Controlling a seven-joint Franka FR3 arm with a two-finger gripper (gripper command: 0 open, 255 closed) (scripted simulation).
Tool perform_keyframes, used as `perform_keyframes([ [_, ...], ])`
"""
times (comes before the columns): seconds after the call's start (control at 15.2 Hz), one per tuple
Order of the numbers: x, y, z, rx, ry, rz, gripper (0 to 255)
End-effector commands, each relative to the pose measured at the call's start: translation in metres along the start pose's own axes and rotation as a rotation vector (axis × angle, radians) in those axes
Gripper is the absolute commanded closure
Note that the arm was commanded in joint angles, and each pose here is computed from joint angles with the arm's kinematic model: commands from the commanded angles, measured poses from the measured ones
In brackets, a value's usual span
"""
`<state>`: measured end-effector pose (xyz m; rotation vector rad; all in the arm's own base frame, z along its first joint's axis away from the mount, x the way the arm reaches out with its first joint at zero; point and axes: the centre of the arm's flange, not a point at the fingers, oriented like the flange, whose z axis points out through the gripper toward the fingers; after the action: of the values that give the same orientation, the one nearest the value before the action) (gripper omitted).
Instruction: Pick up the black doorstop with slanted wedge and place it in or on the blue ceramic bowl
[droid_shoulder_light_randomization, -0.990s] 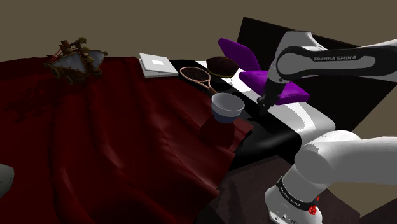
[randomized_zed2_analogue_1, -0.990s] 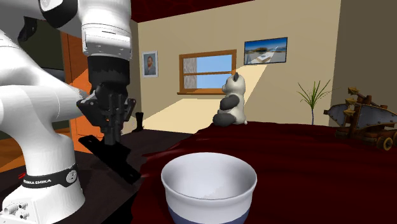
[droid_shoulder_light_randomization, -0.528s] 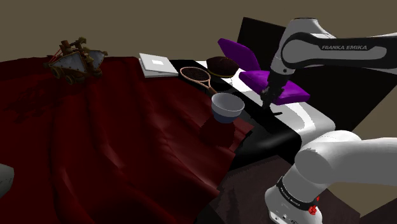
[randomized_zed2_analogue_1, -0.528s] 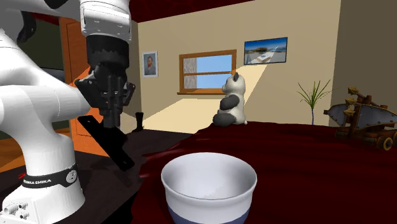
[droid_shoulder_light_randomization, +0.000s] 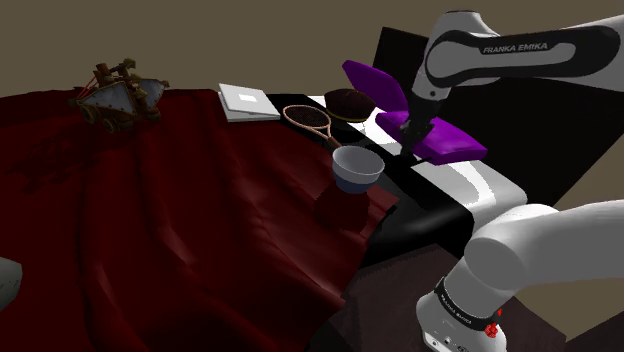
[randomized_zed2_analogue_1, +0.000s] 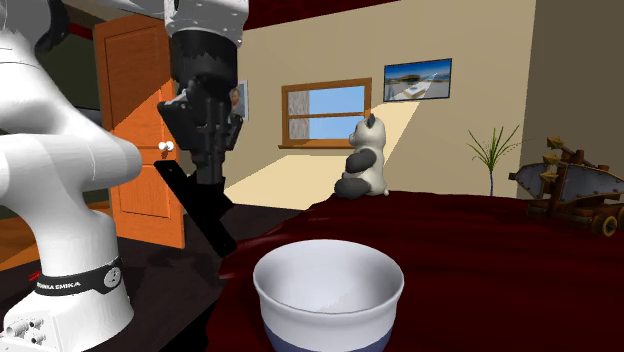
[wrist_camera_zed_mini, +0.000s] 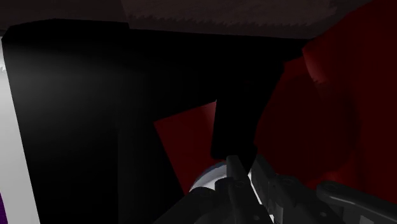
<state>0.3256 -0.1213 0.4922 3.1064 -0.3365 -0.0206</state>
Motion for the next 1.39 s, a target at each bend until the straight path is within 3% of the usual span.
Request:
perform_keyframes([
  [0.0,0.027,-0.006,-0.003,0.000,0.000,0.000,255],
  [0.73,0.169,-0.026,-0.019,0.000,0.000,0.000,255],
  [1.32,0.170,-0.027,0.028,0.000,0.000,0.000,255],
])
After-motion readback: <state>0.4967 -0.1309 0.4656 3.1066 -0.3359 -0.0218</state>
